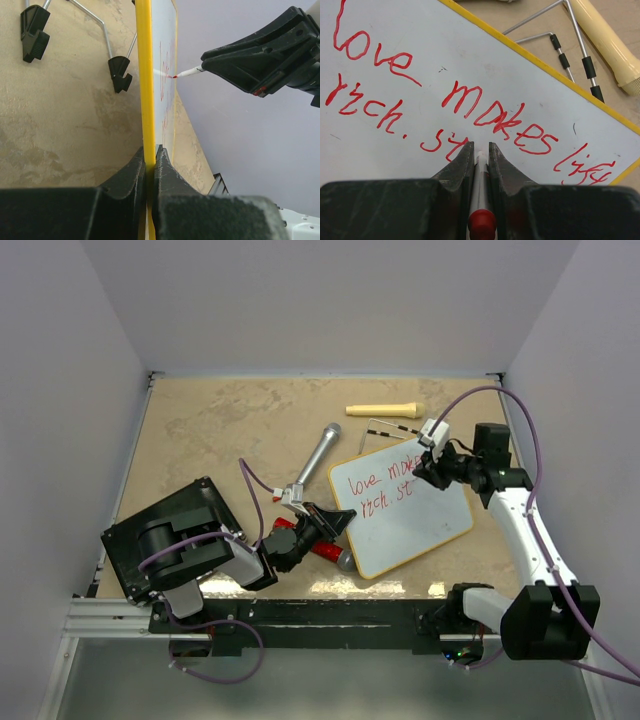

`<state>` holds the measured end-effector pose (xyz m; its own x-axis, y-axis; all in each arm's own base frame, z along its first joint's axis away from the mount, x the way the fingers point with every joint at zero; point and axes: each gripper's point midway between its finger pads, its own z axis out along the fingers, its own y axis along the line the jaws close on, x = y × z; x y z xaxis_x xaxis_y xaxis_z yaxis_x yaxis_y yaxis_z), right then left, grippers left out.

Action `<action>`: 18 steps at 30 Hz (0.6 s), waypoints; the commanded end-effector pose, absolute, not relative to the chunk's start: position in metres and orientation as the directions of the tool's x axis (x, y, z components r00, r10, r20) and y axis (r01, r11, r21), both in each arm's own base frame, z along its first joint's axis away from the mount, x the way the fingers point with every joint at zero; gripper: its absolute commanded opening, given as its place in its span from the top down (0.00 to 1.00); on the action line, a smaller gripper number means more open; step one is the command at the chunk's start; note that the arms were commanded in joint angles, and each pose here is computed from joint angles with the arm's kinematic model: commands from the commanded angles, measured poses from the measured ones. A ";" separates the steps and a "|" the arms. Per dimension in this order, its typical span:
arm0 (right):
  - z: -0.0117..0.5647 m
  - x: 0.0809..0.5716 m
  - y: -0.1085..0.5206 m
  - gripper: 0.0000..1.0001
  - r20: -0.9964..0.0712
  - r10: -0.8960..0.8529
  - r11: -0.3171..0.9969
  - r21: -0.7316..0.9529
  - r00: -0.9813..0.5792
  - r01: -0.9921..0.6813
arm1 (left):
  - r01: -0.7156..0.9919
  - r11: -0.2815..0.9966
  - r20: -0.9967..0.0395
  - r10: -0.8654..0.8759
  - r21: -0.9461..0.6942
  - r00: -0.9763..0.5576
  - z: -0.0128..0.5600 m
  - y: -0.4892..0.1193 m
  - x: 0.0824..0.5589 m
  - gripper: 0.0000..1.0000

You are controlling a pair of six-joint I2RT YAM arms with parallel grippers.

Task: Write a sentence on the whiteboard

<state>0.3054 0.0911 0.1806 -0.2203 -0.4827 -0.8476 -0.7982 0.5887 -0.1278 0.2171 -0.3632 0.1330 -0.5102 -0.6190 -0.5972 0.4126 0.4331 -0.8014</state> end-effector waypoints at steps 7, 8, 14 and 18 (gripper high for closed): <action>0.173 0.296 0.091 1.00 -0.825 -0.517 0.553 -0.120 -0.228 -0.824 | 0.500 0.487 -0.696 -0.542 -0.716 -0.471 0.128 -0.368 0.214 1.00; 0.173 0.296 0.091 1.00 -0.823 -0.522 0.549 -0.123 -0.224 -0.826 | 0.500 0.487 -0.696 -0.542 -0.716 -0.471 0.128 -0.367 0.214 1.00; 0.167 0.284 0.093 1.00 -0.809 -0.543 0.509 -0.105 -0.224 -0.854 | 0.499 0.488 -0.697 -0.541 -0.716 -0.471 0.127 -0.367 0.214 1.00; 0.171 0.287 0.094 1.00 -0.816 -0.537 0.511 -0.112 -0.214 -0.852 | 0.501 0.485 -0.696 -0.540 -0.716 -0.472 0.127 -0.368 0.214 1.00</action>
<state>0.2861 0.0884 0.1627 -0.2524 -0.5374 -0.8047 -0.8338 0.5428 -0.1009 0.2172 -0.3632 0.1321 -0.5110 -0.6184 -0.5970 0.4111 0.4342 -0.8016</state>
